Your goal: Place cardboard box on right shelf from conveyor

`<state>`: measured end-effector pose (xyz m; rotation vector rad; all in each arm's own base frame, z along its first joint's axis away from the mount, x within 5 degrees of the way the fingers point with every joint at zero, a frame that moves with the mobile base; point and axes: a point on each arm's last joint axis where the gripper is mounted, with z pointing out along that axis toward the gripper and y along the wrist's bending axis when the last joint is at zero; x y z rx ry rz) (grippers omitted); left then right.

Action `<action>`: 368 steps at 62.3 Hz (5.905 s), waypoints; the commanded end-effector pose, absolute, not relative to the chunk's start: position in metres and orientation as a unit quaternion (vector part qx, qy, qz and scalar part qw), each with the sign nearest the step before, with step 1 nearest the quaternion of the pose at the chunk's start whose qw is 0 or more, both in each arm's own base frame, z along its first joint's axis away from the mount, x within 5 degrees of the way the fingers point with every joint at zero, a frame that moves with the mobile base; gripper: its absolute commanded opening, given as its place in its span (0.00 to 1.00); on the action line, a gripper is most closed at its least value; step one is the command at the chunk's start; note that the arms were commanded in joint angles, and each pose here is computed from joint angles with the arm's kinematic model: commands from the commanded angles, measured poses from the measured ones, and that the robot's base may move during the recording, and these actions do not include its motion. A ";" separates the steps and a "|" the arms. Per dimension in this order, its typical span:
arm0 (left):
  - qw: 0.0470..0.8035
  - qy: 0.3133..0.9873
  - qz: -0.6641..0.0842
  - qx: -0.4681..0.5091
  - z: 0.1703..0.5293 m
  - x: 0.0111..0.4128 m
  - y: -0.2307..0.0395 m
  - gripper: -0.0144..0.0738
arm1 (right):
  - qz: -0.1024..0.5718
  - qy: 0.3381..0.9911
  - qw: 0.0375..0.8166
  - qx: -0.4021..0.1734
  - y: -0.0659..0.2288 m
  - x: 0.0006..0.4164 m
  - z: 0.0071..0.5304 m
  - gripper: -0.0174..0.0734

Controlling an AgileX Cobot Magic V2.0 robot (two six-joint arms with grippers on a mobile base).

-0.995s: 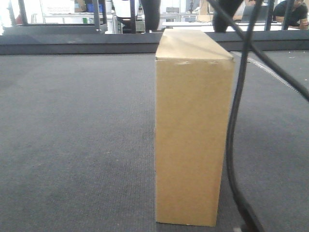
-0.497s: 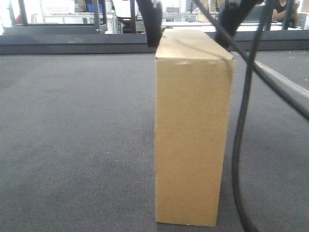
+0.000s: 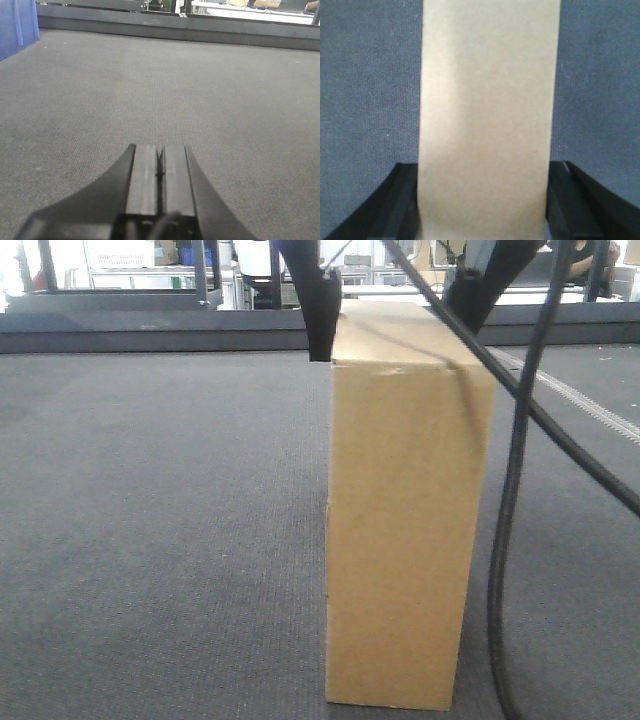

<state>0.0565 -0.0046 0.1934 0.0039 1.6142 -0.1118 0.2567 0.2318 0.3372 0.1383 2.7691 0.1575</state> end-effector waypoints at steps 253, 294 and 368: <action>0.723 0.689 -0.052 -0.005 0.202 0.056 -0.004 0.03 | 0.099 0.620 0.779 -0.010 0.003 0.033 0.334 0.63; 0.723 0.689 -0.052 -0.005 0.202 0.056 -0.004 0.03 | 0.099 0.620 0.779 -0.010 0.003 0.033 0.334 0.63; 0.723 0.689 -0.052 -0.005 0.202 0.056 -0.004 0.03 | 0.099 0.620 0.779 -0.010 0.003 0.033 0.334 0.63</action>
